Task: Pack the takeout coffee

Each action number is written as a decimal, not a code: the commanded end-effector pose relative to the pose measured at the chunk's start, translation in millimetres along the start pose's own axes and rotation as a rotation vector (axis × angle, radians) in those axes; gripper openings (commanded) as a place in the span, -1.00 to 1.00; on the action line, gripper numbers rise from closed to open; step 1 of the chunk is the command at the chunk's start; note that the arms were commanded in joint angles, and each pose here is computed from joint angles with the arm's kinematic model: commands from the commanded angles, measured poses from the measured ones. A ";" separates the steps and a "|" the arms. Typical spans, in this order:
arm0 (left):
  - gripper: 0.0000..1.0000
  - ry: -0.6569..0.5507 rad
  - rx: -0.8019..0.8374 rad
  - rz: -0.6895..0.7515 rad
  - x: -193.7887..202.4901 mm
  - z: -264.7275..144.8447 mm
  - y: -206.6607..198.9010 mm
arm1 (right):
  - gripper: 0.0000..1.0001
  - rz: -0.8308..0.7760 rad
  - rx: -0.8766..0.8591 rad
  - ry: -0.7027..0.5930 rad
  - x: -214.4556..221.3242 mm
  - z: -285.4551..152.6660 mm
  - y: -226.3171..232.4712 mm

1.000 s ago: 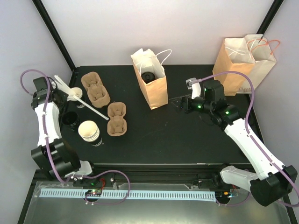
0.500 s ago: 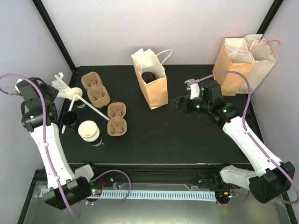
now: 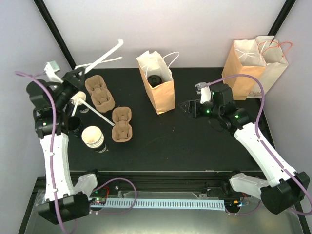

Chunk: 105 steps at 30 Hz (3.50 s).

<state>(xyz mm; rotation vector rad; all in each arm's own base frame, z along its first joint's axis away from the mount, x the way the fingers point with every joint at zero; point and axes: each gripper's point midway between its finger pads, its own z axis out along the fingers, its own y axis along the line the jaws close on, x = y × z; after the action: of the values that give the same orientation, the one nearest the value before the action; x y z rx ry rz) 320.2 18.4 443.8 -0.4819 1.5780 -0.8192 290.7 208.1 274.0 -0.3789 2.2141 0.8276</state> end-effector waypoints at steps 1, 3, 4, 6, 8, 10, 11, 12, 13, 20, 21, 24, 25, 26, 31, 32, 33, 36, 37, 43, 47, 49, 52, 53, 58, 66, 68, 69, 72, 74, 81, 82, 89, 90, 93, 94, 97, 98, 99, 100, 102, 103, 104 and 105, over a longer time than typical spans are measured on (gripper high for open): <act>-0.97 0.087 0.399 0.091 20.1 3.8 -94.6 | 0.78 0.003 0.031 -0.098 -13.3 -23.8 4.0; -0.97 0.130 0.462 0.080 34.4 12.0 -110.0 | 0.78 0.006 0.031 -0.119 -15.0 -29.7 5.3; -0.97 0.148 0.476 0.078 40.6 15.6 -115.3 | 0.78 0.006 0.031 -0.124 -15.1 -31.9 6.3; -0.97 0.162 0.469 0.076 49.3 23.6 -116.9 | 0.78 0.010 0.032 -0.124 -14.8 -34.1 6.7; -0.97 0.146 0.448 0.078 52.5 29.1 -113.1 | 0.78 0.011 0.034 -0.121 -14.1 -35.7 7.1; -0.97 0.132 0.440 0.086 53.5 33.0 -110.1 | 0.78 0.013 0.041 -0.121 -13.1 -37.8 6.2; -0.97 0.135 0.442 0.090 54.4 34.8 -109.6 | 0.78 0.013 0.042 -0.121 -12.6 -38.4 6.3; -0.97 0.148 0.450 0.097 56.4 35.7 -111.1 | 0.78 0.013 0.043 -0.121 -12.2 -39.4 6.4; -0.97 0.171 0.460 0.111 60.1 36.8 -112.4 | 0.78 0.011 0.043 -0.122 -12.0 -40.6 6.8; -0.97 0.349 0.409 0.165 95.5 52.2 -93.7 | 0.78 0.012 0.040 -0.117 -11.5 -43.0 8.3; -0.97 0.362 0.399 0.162 99.3 54.7 -89.6 | 0.78 0.012 0.040 -0.117 -11.9 -43.5 8.6; -0.97 0.392 0.367 0.167 109.9 60.7 -79.5 | 0.78 0.012 0.040 -0.121 -12.8 -45.8 9.8; -0.97 0.400 0.346 0.172 113.0 62.8 -75.7 | 0.78 0.013 0.041 -0.119 -12.3 -46.1 9.5; -0.97 0.404 0.314 0.177 115.0 65.6 -70.5 | 0.78 0.012 0.041 -0.119 -12.1 -46.5 9.7; -0.97 0.466 0.211 0.192 126.8 78.8 -54.6 | 0.78 0.017 0.049 -0.119 -11.0 -48.2 8.6; -0.97 0.489 0.205 0.186 130.8 80.5 -54.1 | 0.78 0.018 0.052 -0.118 -10.7 -48.2 8.2; -0.97 0.507 0.198 0.185 133.1 83.2 -53.3 | 0.78 0.018 0.053 -0.118 -10.7 -48.1 8.0; -0.79 0.563 0.177 0.181 143.4 92.2 -50.1 | 0.78 0.021 0.055 -0.114 -10.3 -47.0 7.0; -0.71 0.580 0.173 0.180 147.0 95.2 -49.6 | 0.79 0.019 0.056 -0.113 -10.1 -46.4 6.9; -0.53 0.622 0.196 0.190 154.2 101.7 -62.7 | 0.80 0.021 0.058 -0.100 -7.3 -43.0 4.8; -0.45 0.637 0.218 0.190 159.9 107.4 -70.3 | 0.80 0.020 0.060 -0.097 -6.1 -43.0 4.5; -0.44 0.639 0.224 0.188 160.9 110.1 -71.6 | 0.80 0.017 0.061 -0.100 -6.5 -43.6 4.6; -0.32 0.625 0.211 0.203 159.4 110.8 -68.9 | 0.80 0.014 0.057 -0.095 -5.0 -42.8 4.6; -0.19 0.622 0.198 0.210 160.7 110.1 -64.8 | 0.80 0.015 0.051 -0.089 -3.6 -41.6 5.3; 0.21 0.656 0.051 0.339 177.9 97.2 -23.3 | 0.80 0.015 0.042 -0.057 3.6 -35.8 4.0; 0.31 0.863 -0.083 0.705 245.0 76.3 35.8 | 0.80 0.013 0.033 -0.043 6.1 -31.2 3.8; 0.42 0.881 -0.047 0.849 261.0 75.9 39.3 | 0.80 0.010 0.027 -0.041 5.9 -30.9 4.7; 0.45 0.889 -0.030 0.918 263.9 76.9 42.5 | 0.80 0.010 0.026 -0.040 6.1 -31.1 5.0; 0.46 0.974 0.112 1.162 280.1 73.9 50.1 | 0.80 0.003 0.025 -0.041 5.5 -33.3 6.2; 0.46 1.035 0.119 1.290 285.4 73.0 63.9 | 0.80 -0.002 0.025 -0.040 4.7 -34.9 7.3; 0.27 1.252 0.050 1.551 284.3 75.5 130.1 | 0.80 -0.016 0.027 -0.031 3.2 -40.8 10.5; 0.23 1.261 0.060 1.549 283.0 79.1 138.0 | 0.80 -0.018 0.025 -0.029 3.3 -41.5 11.1; 0.24 1.317 0.035 1.575 290.4 96.5 178.9 | 0.80 -0.018 0.012 -0.015 3.9 -43.8 14.8; 0.23 1.324 0.027 1.585 292.8 98.4 184.5 | 0.80 -0.018 0.010 -0.015 3.6 -43.6 15.3; 0.12 1.354 0.002 1.590 299.2 103.1 198.6 | 0.80 -0.017 0.007 -0.014 2.5 -43.6 16.2; 0.03 1.352 -0.006 1.586 300.0 105.8 200.4 | 0.80 -0.016 0.006 -0.012 2.5 -43.3 16.4; -0.05 1.353 0.001 1.580 303.8 110.8 202.3 | 0.80 -0.015 0.007 -0.013 1.9 -43.9 16.4; -0.05 1.349 0.003 1.587 303.6 112.2 202.9 | 0.80 -0.014 0.009 -0.014 1.7 -44.3 16.4; -0.08 1.347 0.006 1.591 303.4 113.3 204.0 | 0.80 -0.014 0.010 -0.014 1.5 -44.4 16.3; -0.15 1.352 0.003 1.591 303.2 113.5 206.2 | 0.80 -0.015 0.012 -0.015 1.2 -45.1 16.3; -0.35 1.355 -0.006 1.591 301.6 114.6 209.5 | 0.81 -0.013 0.013 -0.015 1.7 -45.6 16.2; -0.43 1.360 -0.012 1.589 301.2 114.2 212.0 | 0.81 -0.012 0.012 -0.016 1.6 -45.8 16.4; -0.51 1.367 -0.013 1.590 300.8 113.5 213.1 | 0.81 -0.012 0.009 -0.016 1.4 -46.1 17.0; -0.60 1.377 -0.009 1.592 301.3 111.3 213.7 | 0.81 -0.010 0.008 -0.016 1.1 -46.4 17.3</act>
<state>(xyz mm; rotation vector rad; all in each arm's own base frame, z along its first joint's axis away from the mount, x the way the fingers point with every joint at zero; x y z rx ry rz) 392.3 -83.8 72.9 1.5532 2.4002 0.2653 258.9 188.0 293.1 -0.3570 2.2264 0.7982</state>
